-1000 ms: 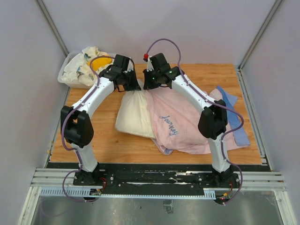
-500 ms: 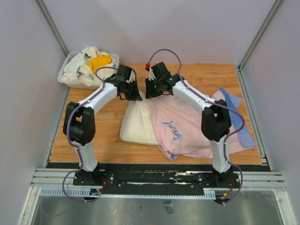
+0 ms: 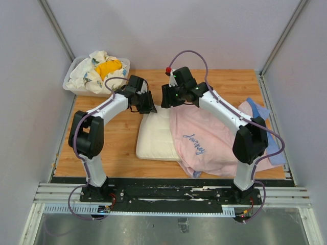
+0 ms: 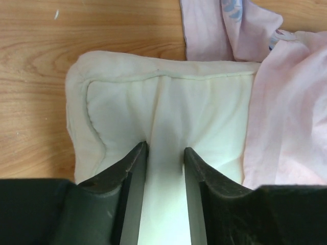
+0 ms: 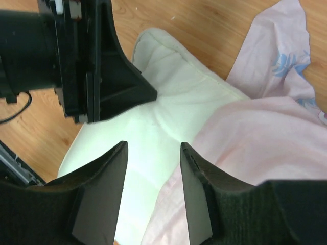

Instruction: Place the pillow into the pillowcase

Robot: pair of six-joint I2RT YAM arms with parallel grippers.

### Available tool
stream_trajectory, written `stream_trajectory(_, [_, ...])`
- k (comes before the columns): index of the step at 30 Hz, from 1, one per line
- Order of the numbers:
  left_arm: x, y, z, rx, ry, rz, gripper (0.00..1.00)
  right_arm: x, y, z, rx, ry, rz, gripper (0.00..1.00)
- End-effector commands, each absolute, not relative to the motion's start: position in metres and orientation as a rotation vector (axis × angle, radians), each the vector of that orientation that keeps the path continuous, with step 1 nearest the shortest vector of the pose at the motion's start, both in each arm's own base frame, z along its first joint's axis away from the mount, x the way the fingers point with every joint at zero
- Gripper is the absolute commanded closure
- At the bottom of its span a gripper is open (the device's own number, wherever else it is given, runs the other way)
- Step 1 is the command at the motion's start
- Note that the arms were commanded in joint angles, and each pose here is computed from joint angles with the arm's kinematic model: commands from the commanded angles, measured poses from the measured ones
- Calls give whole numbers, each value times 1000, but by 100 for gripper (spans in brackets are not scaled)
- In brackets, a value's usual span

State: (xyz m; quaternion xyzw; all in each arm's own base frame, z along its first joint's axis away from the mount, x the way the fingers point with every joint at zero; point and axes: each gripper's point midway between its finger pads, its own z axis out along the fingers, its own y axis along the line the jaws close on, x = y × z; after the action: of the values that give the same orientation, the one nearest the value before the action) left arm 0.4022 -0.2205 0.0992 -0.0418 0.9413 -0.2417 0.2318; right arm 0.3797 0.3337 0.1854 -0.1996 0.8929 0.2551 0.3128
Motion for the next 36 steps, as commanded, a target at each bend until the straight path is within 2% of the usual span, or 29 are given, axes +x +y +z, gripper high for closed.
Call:
stream_trajectory(1, [396, -222, 132, -100, 2524, -743, 60, 352, 321, 185, -571, 2384, 616, 53])
stream_trajectory(8, [380, -195, 153, -165, 2471, -721, 52, 322, 312, 180, -636, 2415, 564, 52])
stream_trajectory(16, [352, -159, 144, -316, 2445, -674, 44, 293, 332, 182, -763, 2444, 541, 52])
stream_trajectory(22, [338, -115, 125, -468, 2400, -632, 37, 276, 360, 185, -822, 2487, 484, 41])
stream_trajectory(25, [327, -108, 109, -485, 2417, -611, 35, 274, 372, 178, -822, 2518, 451, 30])
stream_trajectory(28, [317, -105, 98, -512, 2416, -634, 34, 270, 383, 164, -824, 2569, 417, 28])
stream_trajectory(31, [310, -99, 94, -536, 2391, -646, 28, 266, 393, 155, -819, 2604, 374, 20])
stream_trajectory(36, [307, -77, 95, -580, 2370, -598, 28, 262, 406, 142, -796, 2628, 321, 12])
